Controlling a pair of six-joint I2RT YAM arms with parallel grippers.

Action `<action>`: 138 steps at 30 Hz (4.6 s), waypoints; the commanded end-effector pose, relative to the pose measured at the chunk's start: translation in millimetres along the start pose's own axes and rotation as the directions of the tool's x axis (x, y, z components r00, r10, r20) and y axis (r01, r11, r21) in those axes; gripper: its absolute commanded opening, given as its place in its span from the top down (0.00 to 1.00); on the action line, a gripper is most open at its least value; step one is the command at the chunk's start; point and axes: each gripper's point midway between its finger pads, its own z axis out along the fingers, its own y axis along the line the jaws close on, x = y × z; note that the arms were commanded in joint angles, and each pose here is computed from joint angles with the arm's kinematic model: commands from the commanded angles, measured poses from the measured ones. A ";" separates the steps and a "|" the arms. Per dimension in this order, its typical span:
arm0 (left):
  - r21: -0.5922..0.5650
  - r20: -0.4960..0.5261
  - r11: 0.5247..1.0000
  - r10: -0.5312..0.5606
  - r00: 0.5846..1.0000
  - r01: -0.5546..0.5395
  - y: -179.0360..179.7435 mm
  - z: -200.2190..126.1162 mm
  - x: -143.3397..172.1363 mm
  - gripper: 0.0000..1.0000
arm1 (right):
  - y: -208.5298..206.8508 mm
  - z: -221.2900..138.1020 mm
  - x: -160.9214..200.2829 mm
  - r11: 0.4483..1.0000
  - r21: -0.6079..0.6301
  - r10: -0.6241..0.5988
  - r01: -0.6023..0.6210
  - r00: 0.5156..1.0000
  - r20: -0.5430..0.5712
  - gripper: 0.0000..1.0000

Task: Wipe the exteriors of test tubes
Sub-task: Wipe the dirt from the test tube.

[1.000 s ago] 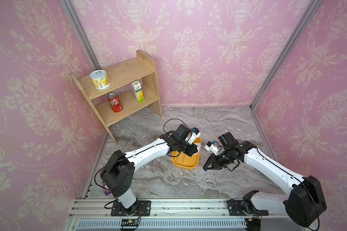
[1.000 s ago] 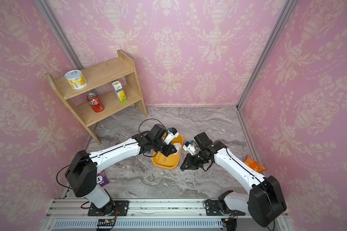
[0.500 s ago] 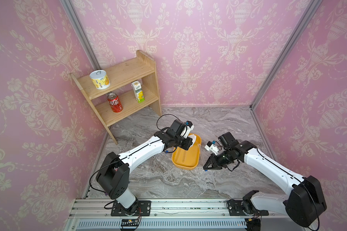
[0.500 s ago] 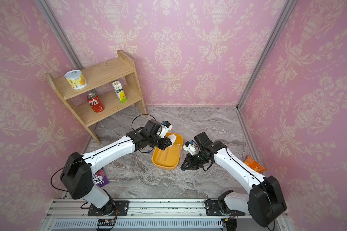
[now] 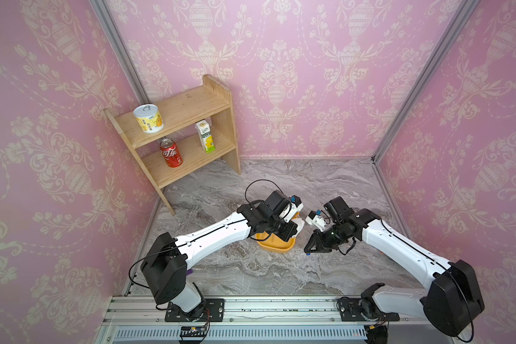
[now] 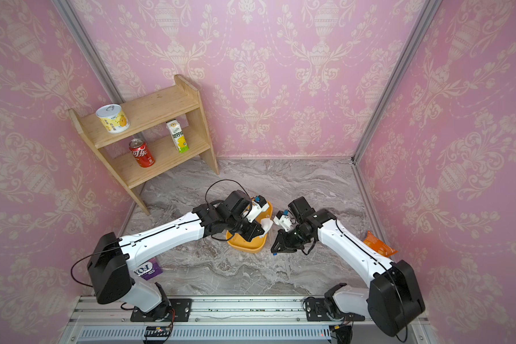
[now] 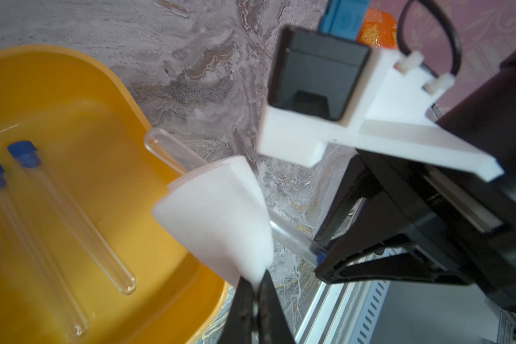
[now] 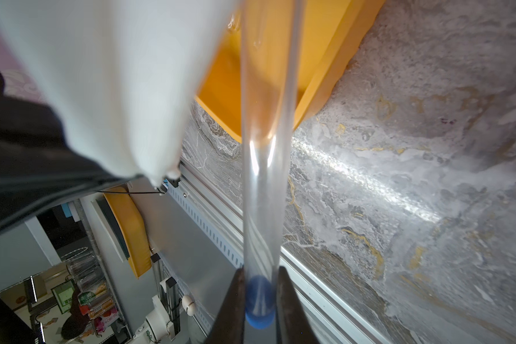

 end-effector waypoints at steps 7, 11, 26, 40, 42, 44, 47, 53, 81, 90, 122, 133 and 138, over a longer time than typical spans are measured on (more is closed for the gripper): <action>0.061 -0.088 0.998 -0.011 0.996 0.017 -20.0 3.9 27.8 0.96 | -15.5 -1.9 -2.8 0.994 0.110 -0.018 0.019 1.000 -0.005 0.93; 0.070 -0.133 0.998 0.003 0.991 0.006 -27.9 13.4 33.0 0.96 | -16.7 -2.3 -1.7 0.993 0.117 -0.020 0.020 1.000 -0.006 0.93; 0.047 -0.165 0.999 0.015 0.986 -0.008 -27.4 31.2 30.9 0.96 | -14.7 -3.0 0.3 0.994 0.105 -0.022 0.022 1.000 -0.003 0.93; -0.029 -0.151 1.000 -0.012 0.988 0.008 -0.6 33.8 15.2 0.97 | -11.6 -4.6 4.0 0.996 0.088 -0.023 0.023 1.000 0.001 0.93; -0.035 -0.145 0.999 -0.014 0.989 0.009 3.5 32.5 12.1 0.97 | -10.9 -4.4 3.9 0.996 0.085 -0.024 0.024 1.000 0.000 0.93; -0.037 -0.136 0.999 -0.012 0.991 0.007 6.1 31.2 8.1 0.97 | -9.7 -4.4 4.3 0.997 0.079 -0.027 0.027 1.000 0.001 0.93; -0.037 -0.135 0.999 -0.013 0.991 0.008 10.1 33.6 2.4 0.97 | -7.9 -4.6 4.8 0.997 0.072 -0.029 0.029 1.000 0.001 0.93; -0.056 -0.121 0.998 -0.032 0.992 0.025 25.2 40.1 -14.6 0.97 | -6.2 -5.4 6.8 0.997 0.068 -0.035 0.035 0.999 0.002 0.93; -0.125 -0.057 0.983 -0.139 0.989 0.131 69.9 26.1 7.9 0.98 | 0.9 -10.1 -1.1 0.998 0.053 -0.040 0.039 0.999 0.028 0.93; -0.068 -0.125 0.994 -0.088 0.988 0.080 44.4 38.0 28.1 0.98 | 4.9 -8.5 -7.8 0.999 0.039 -0.039 0.038 0.999 0.025 0.93; 0.073 -0.030 0.993 0.091 0.995 -0.088 -24.2 39.6 1.8 0.97 | 0.7 -4.5 -2.1 0.999 0.041 -0.024 0.024 1.000 0.003 0.93; 0.058 0.093 0.997 0.036 0.995 -0.041 12.8 20.7 -53.1 0.97 | -0.6 -5.4 2.8 0.999 0.042 -0.019 0.019 1.000 0.000 0.93; 0.053 0.154 0.998 0.014 0.988 -0.023 29.0 12.1 -82.8 0.97 | -0.9 -3.4 3.1 0.999 0.038 -0.018 0.018 1.000 -0.006 0.93</action>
